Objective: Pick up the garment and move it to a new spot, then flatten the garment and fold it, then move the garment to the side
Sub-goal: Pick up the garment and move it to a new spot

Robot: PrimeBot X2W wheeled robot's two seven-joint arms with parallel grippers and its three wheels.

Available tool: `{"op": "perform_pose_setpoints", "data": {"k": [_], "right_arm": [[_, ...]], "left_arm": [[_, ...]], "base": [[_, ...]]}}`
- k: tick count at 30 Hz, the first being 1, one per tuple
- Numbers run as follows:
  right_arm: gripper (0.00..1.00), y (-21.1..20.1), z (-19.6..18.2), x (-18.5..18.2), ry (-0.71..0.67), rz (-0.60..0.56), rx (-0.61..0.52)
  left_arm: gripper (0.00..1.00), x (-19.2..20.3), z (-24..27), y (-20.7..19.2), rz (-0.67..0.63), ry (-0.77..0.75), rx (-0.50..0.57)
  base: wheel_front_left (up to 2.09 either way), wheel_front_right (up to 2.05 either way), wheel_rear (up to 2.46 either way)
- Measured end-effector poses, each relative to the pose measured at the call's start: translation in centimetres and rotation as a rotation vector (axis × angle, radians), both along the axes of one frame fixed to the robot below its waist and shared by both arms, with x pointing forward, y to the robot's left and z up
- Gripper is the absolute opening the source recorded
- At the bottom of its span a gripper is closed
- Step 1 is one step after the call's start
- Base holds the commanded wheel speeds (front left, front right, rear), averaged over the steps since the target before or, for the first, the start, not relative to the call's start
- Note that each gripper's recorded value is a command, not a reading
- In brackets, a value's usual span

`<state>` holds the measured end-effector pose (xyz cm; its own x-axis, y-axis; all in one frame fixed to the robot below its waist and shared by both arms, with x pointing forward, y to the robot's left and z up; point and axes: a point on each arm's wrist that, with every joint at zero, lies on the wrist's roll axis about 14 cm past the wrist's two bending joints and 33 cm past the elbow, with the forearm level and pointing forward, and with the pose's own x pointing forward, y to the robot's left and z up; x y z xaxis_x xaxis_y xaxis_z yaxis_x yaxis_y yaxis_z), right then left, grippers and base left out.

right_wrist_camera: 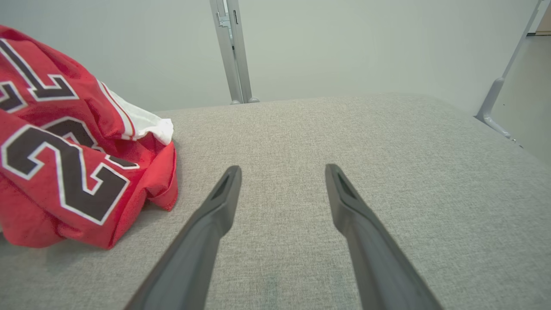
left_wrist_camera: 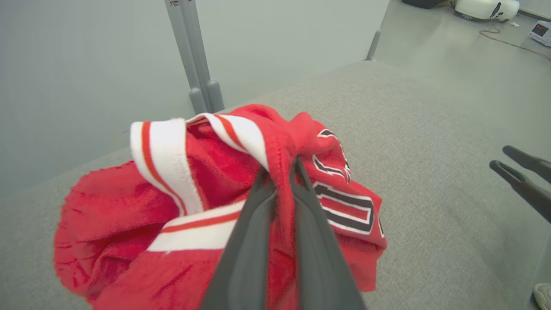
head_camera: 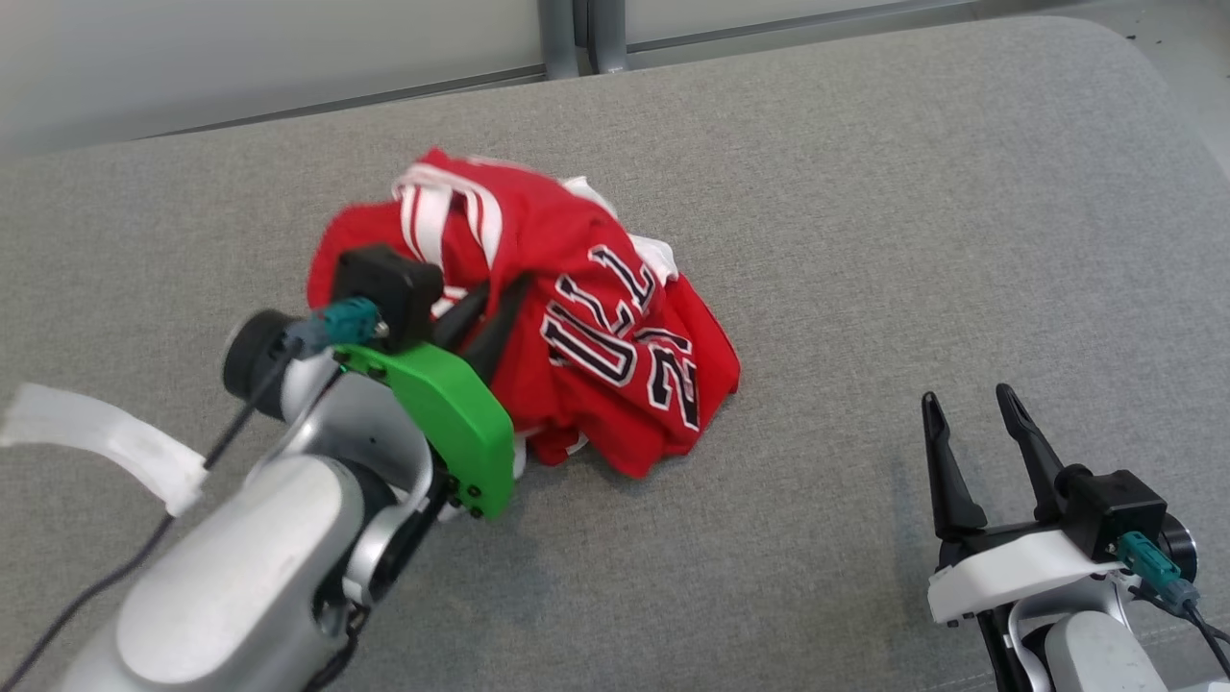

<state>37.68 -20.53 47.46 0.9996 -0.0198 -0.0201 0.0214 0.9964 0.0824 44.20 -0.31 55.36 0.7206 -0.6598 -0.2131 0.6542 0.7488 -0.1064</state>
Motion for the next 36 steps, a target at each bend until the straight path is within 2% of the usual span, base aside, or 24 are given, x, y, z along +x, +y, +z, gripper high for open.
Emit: {"op": "perform_pose_setpoints", "data": {"k": [4,10,11,13,14,15,26,33,35,36], "right_arm": [[1.00,-0.4,-0.2,-0.2,0.009,-0.011,-0.002],[1.00,-0.8,-0.3,-0.3,0.012,-0.024,-0.008],[1.00,-0.8,-0.3,-0.4,0.012,-0.025,-0.009],[1.00,-1.0,-0.2,-0.4,0.010,-0.027,-0.015],[1.00,-1.0,-0.3,-0.4,0.011,-0.028,-0.015],[1.00,-1.0,-0.3,-0.4,0.013,-0.027,-0.015],[1.00,0.0,-0.4,0.0,0.014,0.004,-0.015],[1.00,0.2,-0.4,0.1,0.012,0.010,-0.016],[1.00,0.2,-0.5,0.1,0.014,0.010,-0.016],[1.00,0.2,-0.5,0.1,0.016,0.010,-0.016]], "left_arm": [[0.00,-2.5,-4.6,-2.0,-0.051,0.115,0.014],[0.00,-4.1,-8.1,-3.4,-0.063,0.193,0.020],[0.20,-4.1,-8.4,-3.4,-0.055,0.197,0.020],[0.67,-4.4,-8.9,-3.4,-0.047,0.205,0.019],[0.87,-4.4,-8.9,-3.3,-0.044,0.206,0.018],[1.00,-4.4,-8.9,-3.2,-0.040,0.203,0.018],[1.00,-4.4,-5.6,-3.0,-0.017,0.096,-0.015],[1.00,-4.5,-4.8,-2.9,-0.009,0.081,-0.024],[0.66,-4.5,-5.0,-2.9,-0.010,0.089,-0.023],[0.57,-4.4,-5.3,-2.9,-0.007,0.098,-0.016]], "base": [[0.00,0.00,0.00],[0.00,0.00,0.00],[0.00,0.00,0.00],[0.00,0.00,0.00],[0.00,0.00,0.00],[0.00,0.00,0.00],[0.00,0.00,0.00],[0.00,0.00,0.00],[0.00,0.00,0.00],[0.00,0.00,0.00]]}}
